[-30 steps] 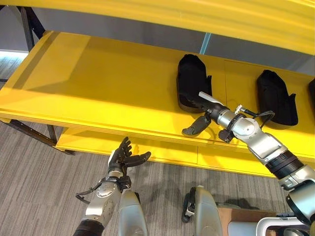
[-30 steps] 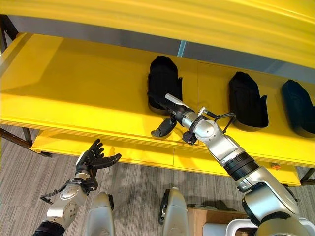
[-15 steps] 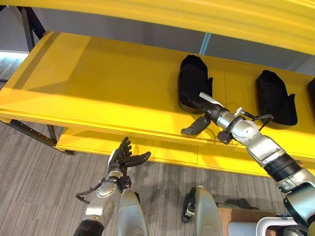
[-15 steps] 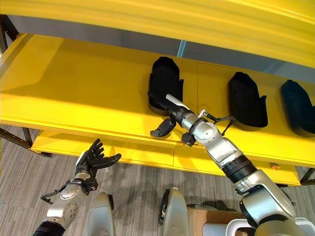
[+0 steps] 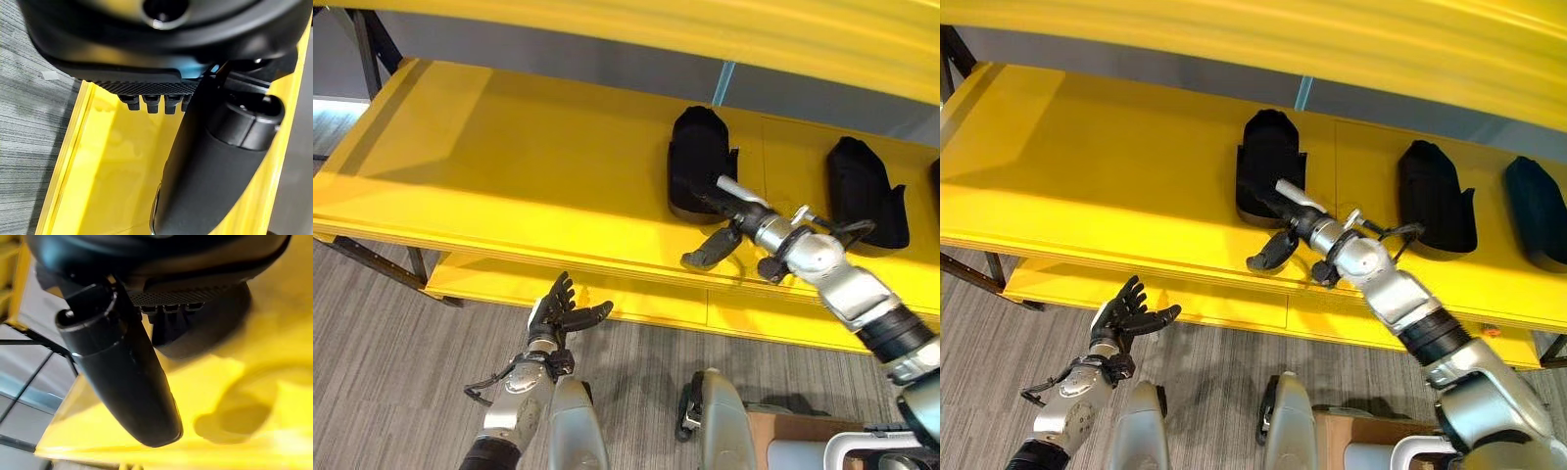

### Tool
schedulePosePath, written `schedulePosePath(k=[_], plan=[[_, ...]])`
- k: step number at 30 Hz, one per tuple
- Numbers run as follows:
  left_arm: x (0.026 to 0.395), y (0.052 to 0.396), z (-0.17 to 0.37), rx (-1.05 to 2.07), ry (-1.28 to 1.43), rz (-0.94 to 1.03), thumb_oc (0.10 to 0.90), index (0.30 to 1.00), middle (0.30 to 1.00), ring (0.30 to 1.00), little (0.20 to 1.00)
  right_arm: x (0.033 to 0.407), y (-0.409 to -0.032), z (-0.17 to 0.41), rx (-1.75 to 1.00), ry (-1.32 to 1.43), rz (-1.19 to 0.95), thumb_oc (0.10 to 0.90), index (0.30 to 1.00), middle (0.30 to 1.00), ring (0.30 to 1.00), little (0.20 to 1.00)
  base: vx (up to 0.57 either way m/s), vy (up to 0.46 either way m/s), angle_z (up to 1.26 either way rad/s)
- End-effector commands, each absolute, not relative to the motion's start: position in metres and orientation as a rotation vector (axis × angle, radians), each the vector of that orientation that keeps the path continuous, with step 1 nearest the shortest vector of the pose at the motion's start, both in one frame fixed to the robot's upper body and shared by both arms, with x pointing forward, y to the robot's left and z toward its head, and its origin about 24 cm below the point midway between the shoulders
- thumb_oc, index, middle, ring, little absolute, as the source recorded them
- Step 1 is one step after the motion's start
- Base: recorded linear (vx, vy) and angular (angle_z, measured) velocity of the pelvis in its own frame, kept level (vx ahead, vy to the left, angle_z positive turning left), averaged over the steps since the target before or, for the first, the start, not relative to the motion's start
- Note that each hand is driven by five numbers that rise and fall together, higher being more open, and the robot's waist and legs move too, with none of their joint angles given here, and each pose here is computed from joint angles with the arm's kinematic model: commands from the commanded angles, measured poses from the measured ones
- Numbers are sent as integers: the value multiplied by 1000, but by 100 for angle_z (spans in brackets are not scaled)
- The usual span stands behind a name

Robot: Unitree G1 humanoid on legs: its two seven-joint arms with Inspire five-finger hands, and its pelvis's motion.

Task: Move parts from the plastic box to the shelf.

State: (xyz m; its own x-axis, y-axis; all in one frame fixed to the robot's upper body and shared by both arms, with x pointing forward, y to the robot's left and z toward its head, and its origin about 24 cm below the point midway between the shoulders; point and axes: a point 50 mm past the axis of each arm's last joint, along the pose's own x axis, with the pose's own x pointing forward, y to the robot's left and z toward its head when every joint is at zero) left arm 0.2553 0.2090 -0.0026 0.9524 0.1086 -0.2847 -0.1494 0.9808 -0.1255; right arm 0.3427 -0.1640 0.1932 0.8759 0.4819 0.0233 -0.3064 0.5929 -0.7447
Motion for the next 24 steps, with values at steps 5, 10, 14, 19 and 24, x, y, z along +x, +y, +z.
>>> schedulePosePath(k=[5,10,14,19,24], plan=[[265,209,29,-139,108,80,900,1000,1000,1000,1000,318,-166,290,-869,-644,361,900,1000,1000,1000,1000,0,0,0],[264,210,29,-138,110,76,900,1000,1000,1000,1000,306,-166,306,-886,-711,374,900,1000,1000,1000,1000,0,0,0],[263,209,29,-142,109,76,900,1000,1000,1000,1000,300,-172,305,-841,-730,356,900,1000,1000,1000,1000,0,0,0],[261,209,26,-146,114,93,900,1000,1000,1000,1000,297,-183,287,-653,-738,306,900,1000,1000,1000,1000,0,0,0],[257,209,21,-169,128,124,900,1000,1000,1000,1000,290,-201,252,-469,-702,187,900,1000,1000,1000,1000,6,1,0]])
